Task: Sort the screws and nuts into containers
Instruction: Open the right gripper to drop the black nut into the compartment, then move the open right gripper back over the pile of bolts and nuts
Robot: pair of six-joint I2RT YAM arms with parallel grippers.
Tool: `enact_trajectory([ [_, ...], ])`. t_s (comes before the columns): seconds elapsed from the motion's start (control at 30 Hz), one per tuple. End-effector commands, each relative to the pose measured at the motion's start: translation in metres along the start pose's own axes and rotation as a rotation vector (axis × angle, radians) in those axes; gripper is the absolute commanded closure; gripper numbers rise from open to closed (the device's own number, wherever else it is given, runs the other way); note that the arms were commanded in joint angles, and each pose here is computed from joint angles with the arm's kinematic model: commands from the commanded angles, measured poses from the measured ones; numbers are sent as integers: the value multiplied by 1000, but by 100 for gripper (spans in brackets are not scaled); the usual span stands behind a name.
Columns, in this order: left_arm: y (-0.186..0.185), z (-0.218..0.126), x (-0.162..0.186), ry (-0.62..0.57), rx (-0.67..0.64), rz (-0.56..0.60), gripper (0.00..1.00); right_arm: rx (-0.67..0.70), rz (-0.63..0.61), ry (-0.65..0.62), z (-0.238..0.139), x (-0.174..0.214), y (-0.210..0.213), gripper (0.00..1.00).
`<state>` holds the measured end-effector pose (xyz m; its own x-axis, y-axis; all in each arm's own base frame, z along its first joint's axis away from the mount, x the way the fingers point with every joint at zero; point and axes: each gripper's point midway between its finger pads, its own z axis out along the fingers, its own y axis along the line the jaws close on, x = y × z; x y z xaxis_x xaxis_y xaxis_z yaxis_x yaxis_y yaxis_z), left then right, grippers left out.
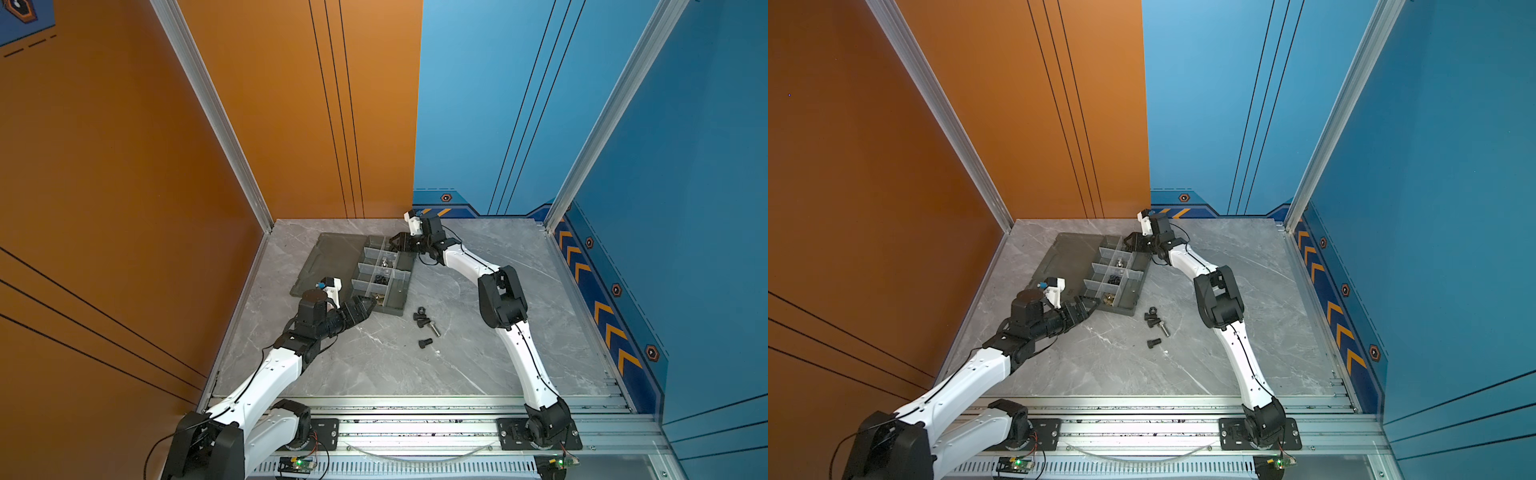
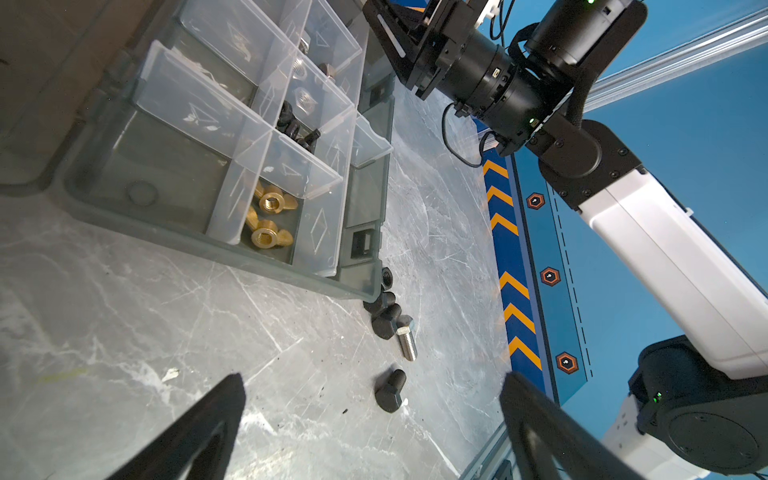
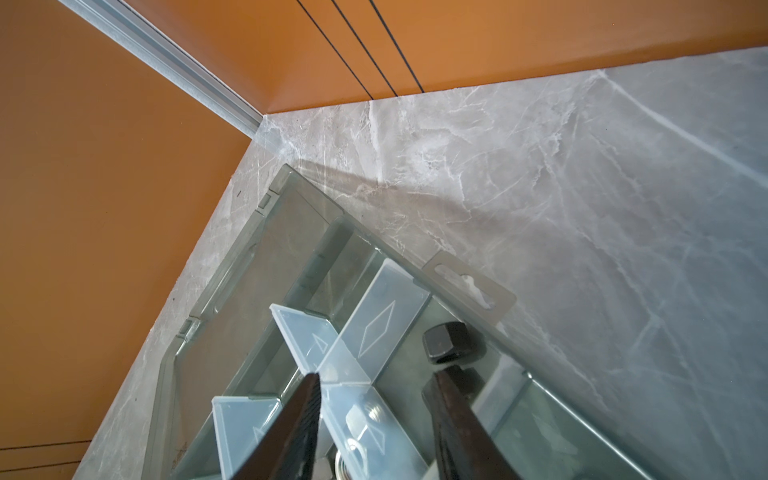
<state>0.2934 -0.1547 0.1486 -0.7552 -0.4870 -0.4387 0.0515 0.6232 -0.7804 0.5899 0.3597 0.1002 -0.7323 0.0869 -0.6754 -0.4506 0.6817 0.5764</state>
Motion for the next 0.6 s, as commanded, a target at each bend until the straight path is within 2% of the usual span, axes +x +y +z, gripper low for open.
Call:
enact_trajectory([
  [0.0, 4, -3, 4, 10, -1, 10, 2, 28, -24, 61, -28, 0, 14, 53],
  [0.2, 1, -2, 4, 9, 6, 21, 2, 68, -52, 144, -71, 13, 27, 51],
  [0.57, -1, 1, 4, 14, 11, 21, 2, 257, -64, 373, -155, 83, 21, 50],
])
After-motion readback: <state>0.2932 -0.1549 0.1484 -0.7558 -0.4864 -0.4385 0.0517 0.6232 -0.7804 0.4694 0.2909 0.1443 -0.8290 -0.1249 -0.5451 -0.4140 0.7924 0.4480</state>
